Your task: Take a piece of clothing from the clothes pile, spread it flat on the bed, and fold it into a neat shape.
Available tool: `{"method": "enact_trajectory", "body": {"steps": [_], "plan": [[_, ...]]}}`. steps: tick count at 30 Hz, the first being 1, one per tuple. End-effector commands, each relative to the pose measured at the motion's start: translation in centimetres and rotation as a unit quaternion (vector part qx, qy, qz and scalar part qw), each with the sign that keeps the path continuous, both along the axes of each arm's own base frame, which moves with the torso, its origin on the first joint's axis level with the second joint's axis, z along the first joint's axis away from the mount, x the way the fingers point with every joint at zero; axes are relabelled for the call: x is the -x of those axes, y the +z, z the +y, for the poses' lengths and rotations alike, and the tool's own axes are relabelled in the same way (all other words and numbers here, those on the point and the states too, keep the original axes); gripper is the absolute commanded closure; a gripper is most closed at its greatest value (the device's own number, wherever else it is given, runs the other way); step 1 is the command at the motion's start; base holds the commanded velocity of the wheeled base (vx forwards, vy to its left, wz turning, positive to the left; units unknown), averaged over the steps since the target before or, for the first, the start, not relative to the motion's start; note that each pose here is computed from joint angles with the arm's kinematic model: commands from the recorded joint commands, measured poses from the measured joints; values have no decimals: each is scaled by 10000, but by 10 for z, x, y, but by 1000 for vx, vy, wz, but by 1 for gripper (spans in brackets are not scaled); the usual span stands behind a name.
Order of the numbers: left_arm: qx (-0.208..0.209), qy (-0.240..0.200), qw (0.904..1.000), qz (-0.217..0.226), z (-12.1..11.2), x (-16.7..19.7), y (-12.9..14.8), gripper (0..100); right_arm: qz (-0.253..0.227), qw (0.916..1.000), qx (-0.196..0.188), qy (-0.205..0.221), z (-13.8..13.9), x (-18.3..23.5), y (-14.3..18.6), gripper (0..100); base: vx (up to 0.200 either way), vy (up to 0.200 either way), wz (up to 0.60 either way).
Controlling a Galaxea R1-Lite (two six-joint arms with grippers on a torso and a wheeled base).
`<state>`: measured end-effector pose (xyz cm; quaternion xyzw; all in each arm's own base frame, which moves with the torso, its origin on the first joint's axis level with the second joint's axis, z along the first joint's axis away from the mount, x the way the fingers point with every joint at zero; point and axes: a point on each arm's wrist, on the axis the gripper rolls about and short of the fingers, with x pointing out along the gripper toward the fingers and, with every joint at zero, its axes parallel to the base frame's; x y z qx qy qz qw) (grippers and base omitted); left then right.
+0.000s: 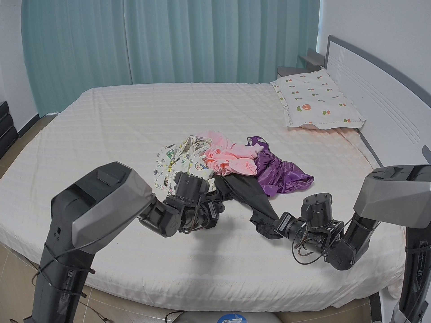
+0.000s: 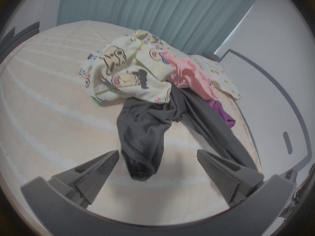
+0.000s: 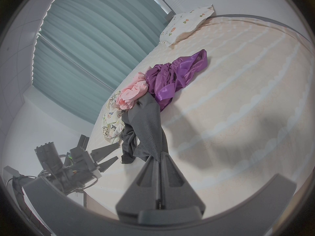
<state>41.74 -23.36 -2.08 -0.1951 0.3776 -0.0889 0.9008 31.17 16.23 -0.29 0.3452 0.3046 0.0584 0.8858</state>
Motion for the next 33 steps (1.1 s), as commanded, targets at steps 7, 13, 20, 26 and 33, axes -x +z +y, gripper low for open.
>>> {"method": "enact_trajectory", "body": {"steps": [7, 13, 20, 26, 33], "plan": [[-266, 185, 9995, 12, -14, -10, -28, 0, -36, 10000, -10, -12, 1, 0, -3, 100, 0, 0, 0], [-350, 180, 9991, 140, -14, -8, -27, 100, -82, 10000, -36, 5, 0, 1, -5, 100, 0, 0, 0], [29, 593, 9978, 289, -2, 0, -1, 100, -322, 9992, -227, 77, -2, 7, 1, 100, 0, 0, 0], [484, 844, 9951, 149, 24, 22, 61, 100, -974, 9935, -556, 168, -4, 15, 26, 100, 0, 0, 0], [1524, 741, 9840, -551, 52, 73, 164, 100, -2186, 9707, -973, 233, -9, 22, 100, 100, 0, 0, 0]]}}
